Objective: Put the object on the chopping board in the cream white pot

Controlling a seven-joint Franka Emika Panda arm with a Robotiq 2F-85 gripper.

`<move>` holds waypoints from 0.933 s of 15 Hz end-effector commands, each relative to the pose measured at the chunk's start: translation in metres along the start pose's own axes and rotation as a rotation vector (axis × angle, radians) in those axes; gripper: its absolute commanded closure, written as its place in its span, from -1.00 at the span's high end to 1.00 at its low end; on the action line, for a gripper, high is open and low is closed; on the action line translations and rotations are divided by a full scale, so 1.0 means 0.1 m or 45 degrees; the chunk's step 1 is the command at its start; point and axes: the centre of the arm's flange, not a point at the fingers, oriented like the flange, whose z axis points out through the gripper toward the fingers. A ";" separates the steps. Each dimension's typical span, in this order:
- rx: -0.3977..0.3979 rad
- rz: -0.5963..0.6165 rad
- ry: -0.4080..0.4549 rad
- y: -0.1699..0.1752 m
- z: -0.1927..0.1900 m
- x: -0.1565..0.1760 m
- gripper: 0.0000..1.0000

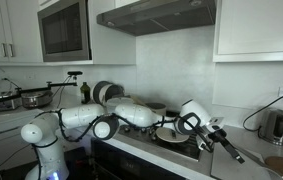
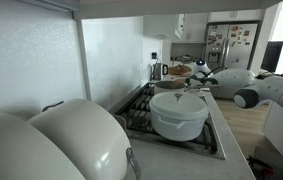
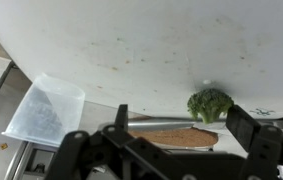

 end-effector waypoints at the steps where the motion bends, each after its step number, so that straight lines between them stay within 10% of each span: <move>1: 0.001 0.026 0.000 -0.18 0.26 0.32 1.00; 7: 0.035 0.027 -0.017 -0.31 0.25 0.31 1.00; 14: 0.032 0.022 -0.006 -0.35 0.26 0.30 -0.33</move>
